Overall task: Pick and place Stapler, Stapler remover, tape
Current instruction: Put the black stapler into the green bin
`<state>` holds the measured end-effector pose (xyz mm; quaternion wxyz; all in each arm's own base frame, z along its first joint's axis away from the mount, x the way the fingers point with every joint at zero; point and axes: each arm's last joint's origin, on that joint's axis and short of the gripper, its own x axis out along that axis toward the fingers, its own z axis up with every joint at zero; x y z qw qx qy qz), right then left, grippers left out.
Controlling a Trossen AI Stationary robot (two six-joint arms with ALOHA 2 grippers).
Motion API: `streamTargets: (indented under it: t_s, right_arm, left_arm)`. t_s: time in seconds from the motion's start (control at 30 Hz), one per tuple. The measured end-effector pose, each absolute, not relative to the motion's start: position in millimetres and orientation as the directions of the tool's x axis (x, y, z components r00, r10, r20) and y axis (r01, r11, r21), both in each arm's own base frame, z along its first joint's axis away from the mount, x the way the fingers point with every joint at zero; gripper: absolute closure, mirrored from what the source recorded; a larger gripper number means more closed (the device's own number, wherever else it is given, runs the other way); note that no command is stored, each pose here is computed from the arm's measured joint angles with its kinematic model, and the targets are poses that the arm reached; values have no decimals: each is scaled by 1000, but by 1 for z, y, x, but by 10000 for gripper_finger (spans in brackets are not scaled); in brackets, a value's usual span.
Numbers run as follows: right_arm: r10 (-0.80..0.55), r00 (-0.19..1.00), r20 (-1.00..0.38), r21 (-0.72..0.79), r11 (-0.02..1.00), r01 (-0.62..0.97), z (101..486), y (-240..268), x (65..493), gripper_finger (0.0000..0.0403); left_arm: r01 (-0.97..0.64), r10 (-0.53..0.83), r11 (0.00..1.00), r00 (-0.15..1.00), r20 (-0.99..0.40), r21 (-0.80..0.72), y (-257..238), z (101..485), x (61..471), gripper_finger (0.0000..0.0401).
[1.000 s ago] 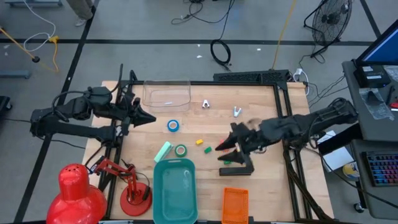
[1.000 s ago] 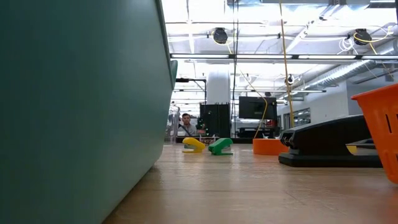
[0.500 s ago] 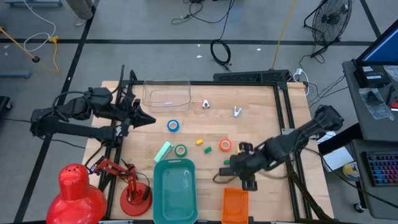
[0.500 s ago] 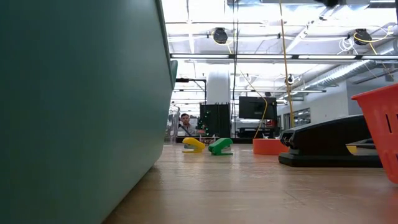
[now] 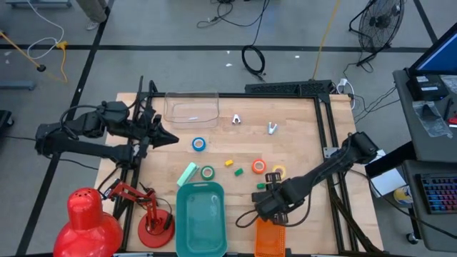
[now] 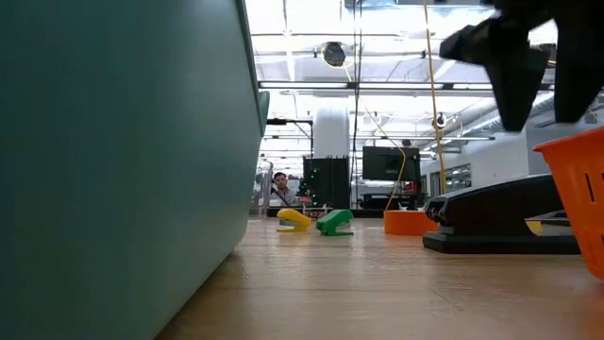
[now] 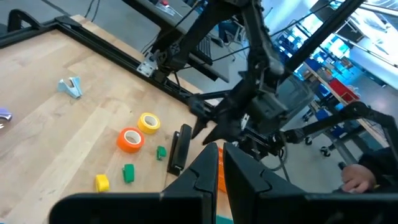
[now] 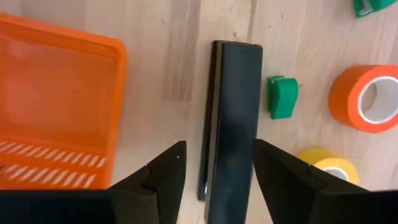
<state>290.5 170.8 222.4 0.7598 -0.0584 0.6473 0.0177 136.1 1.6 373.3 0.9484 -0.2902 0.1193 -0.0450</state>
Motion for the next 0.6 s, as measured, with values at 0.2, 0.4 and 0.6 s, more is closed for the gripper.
streamTargets:
  t_s: [0.2, 0.4, 0.6]
  right_arm:
    - [-96, 155, -983, -108, 991, -73, 198, 161, 289, 222]
    - [-109, 118, -987, -114, 993, -36, 182, 155, 282, 222]
    - [-70, 87, -994, -72, 997, -18, 172, 154, 278, 222]
  left_arm:
    - [37, -178, 829, 963, -202, -558, -2, 373, 136, 375]
    - [41, -184, 831, 961, -204, -555, -5, 373, 136, 375]
    - [5, -150, 838, 963, -222, -545, -6, 371, 136, 375]
